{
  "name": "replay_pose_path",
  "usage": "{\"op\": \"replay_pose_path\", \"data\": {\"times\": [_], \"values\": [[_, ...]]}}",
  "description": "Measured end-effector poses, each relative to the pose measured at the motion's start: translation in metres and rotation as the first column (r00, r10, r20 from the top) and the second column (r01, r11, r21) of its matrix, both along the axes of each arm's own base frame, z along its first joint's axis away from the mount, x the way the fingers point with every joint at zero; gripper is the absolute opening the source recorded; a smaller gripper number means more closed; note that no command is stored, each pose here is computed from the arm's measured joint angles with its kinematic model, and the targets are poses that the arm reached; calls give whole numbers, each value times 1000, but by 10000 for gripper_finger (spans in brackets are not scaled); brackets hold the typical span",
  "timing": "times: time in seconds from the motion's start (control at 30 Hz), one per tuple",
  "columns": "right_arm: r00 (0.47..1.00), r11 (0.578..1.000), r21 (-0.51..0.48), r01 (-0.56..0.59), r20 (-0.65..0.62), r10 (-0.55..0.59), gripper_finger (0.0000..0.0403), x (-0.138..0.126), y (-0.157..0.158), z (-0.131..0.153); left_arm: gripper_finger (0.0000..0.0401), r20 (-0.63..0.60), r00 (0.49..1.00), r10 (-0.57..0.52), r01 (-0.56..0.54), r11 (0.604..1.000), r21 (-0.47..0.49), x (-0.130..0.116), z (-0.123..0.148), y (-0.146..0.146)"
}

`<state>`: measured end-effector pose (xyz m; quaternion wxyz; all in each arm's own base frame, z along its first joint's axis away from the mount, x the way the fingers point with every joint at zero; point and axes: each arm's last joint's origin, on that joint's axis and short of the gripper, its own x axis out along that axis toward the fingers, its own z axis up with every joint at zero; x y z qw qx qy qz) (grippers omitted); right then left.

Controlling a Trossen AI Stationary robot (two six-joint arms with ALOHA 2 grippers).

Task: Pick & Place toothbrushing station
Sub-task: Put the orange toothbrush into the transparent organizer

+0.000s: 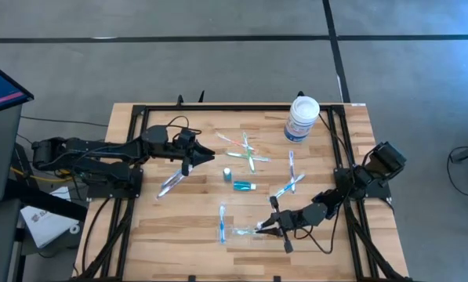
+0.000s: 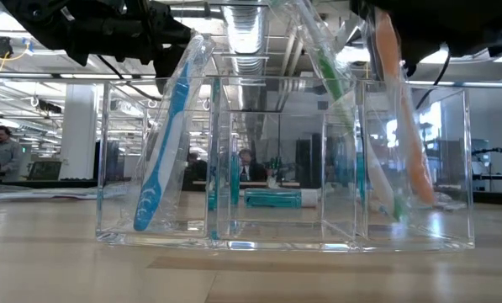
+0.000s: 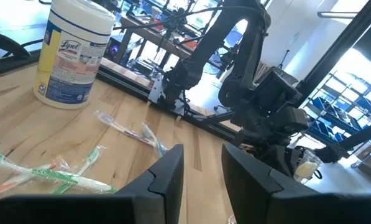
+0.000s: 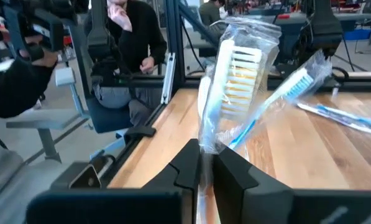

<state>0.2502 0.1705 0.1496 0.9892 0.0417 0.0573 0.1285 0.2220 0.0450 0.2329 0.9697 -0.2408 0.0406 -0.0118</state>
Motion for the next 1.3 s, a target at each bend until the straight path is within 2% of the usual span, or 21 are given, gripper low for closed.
{"op": "replay_pose_path", "data": {"times": [0.17,0.4,0.8,1.0,1.3], "values": [[1000,1000,-1,2,-24,-2,17,0,0,-2,104,0,1000,0,0,1000,0,0,0,0],[998,1000,3,13,-58,-13,42,1,-2,-5,104,0,1000,0,0,1000,0,0,0,0],[997,1000,-9,17,-74,-18,45,1,-4,-7,104,0,1000,0,0,1000,0,0,0,0],[997,1000,-9,17,-73,-18,78,1,-4,-7,104,0,1000,0,0,1000,0,0,0,0],[997,1000,-10,17,-72,-18,151,1,-4,-7,104,0,1000,0,0,1000,0,0,0,0]]}}
